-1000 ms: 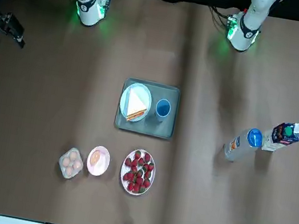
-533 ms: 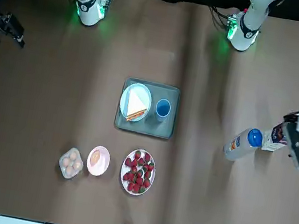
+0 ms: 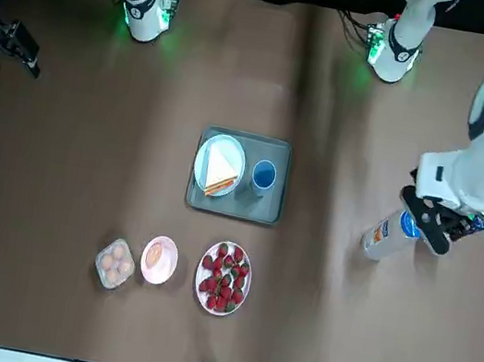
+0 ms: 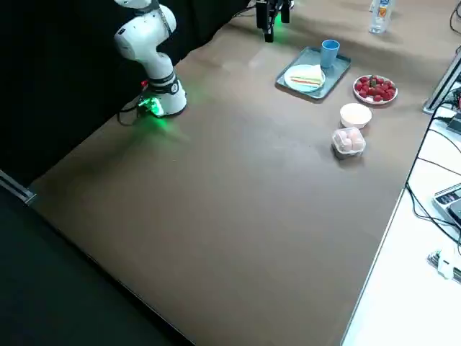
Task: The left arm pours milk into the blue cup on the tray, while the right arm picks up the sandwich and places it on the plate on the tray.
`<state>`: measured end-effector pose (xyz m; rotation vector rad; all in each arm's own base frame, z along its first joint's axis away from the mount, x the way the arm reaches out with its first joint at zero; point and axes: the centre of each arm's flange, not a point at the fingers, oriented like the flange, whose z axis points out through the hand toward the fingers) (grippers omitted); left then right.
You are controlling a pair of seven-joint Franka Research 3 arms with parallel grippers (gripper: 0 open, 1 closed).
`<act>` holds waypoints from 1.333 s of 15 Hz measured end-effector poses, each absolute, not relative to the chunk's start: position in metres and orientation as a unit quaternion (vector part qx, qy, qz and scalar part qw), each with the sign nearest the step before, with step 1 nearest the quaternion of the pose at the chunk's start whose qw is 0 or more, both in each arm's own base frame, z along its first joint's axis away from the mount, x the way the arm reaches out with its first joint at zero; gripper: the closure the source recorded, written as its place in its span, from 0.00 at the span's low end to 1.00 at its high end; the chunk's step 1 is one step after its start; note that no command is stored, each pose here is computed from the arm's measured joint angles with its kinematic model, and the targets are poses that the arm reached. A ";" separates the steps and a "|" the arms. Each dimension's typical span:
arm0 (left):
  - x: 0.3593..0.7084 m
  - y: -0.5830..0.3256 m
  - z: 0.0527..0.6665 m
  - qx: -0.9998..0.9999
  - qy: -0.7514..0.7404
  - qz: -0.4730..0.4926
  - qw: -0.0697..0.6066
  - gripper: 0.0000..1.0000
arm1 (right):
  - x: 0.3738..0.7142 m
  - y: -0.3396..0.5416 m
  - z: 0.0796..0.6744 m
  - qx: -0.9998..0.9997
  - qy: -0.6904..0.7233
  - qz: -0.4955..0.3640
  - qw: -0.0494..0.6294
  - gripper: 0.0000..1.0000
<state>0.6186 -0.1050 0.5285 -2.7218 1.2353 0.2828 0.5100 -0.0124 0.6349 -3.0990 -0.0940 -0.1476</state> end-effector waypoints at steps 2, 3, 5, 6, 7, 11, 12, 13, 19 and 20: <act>0.610 -0.125 0.538 -0.925 0.360 0.085 0.084 0.01 | 0.510 -0.012 0.635 -0.998 -0.030 -0.048 0.019 0.00; 0.608 -0.129 0.542 -0.932 0.341 0.080 0.087 0.01 | 0.510 -0.012 0.635 -0.998 -0.030 -0.047 0.019 0.00; 0.604 -0.139 0.548 -0.946 0.302 0.071 0.094 0.01 | 0.510 -0.012 0.635 -0.998 -0.030 -0.047 0.019 0.00; 0.601 -0.145 0.551 -0.952 0.282 0.066 0.098 0.01 | 0.510 -0.012 0.634 -0.998 -0.030 -0.047 0.019 0.00; 0.599 -0.149 0.554 -0.958 0.262 0.061 0.099 0.01 | 0.510 -0.012 0.634 -0.998 -0.030 -0.047 0.019 0.00; 0.588 -0.159 0.563 -0.974 0.202 0.061 0.083 0.01 | 0.510 -0.012 0.634 -0.998 -0.030 -0.047 0.019 0.00; 0.586 -0.158 0.564 -0.975 0.197 0.065 0.083 0.01 | 0.510 -0.012 0.634 -0.998 -0.030 -0.047 0.019 0.00; 0.584 -0.158 0.566 -0.977 0.186 0.068 0.084 0.01 | 0.510 -0.012 0.634 -0.998 -0.031 -0.047 0.019 0.00; 0.581 -0.126 0.577 -0.989 0.109 0.076 0.069 0.01 | 0.510 -0.012 0.634 -0.998 -0.031 -0.047 0.018 0.00; 0.584 -0.112 0.576 -0.990 0.097 0.079 0.064 0.01 | 0.510 -0.013 0.634 -0.998 -0.031 -0.047 0.018 0.00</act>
